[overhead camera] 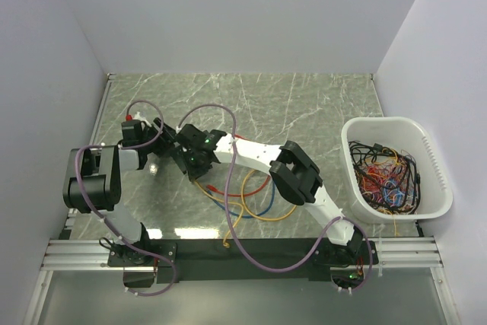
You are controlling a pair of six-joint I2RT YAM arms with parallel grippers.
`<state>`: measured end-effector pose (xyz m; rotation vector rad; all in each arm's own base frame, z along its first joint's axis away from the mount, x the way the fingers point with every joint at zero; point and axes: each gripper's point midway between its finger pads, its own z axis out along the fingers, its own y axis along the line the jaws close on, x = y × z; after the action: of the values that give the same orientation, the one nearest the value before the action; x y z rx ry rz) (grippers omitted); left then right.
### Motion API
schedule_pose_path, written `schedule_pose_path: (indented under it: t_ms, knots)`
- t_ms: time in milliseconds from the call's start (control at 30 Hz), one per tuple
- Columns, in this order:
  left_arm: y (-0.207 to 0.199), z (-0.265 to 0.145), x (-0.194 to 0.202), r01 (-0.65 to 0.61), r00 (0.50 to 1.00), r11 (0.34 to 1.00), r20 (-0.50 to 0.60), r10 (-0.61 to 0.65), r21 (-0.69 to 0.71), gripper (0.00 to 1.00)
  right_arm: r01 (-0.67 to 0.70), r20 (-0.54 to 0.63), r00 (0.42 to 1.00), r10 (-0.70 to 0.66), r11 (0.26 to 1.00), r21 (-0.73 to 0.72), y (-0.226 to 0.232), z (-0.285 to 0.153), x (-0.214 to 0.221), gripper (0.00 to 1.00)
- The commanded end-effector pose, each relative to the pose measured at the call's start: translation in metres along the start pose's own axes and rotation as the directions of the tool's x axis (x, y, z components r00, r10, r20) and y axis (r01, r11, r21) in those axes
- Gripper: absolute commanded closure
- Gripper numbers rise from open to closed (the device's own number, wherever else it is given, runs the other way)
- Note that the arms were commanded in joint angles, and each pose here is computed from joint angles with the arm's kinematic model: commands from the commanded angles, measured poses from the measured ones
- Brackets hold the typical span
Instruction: Insert the plug into the switch port
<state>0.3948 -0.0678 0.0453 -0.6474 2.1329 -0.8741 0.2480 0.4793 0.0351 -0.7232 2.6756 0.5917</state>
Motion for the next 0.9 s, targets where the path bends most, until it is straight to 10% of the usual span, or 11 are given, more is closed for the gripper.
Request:
schedule_pose_path:
  t_ms: [0,867]
  knots:
    - [-0.011,0.003,-0.004,-0.047,0.999,0.998,0.003,0.047,0.041,0.28,0.012,0.013,1.0,-0.011,0.999,-0.036,0.017,-0.008,-0.009,1.0]
    - [-0.011,0.004,0.0,-0.052,0.999,0.998,-0.013,0.053,0.034,0.29,-0.008,-0.026,1.0,0.008,1.0,-0.005,0.01,0.013,-0.001,1.0]
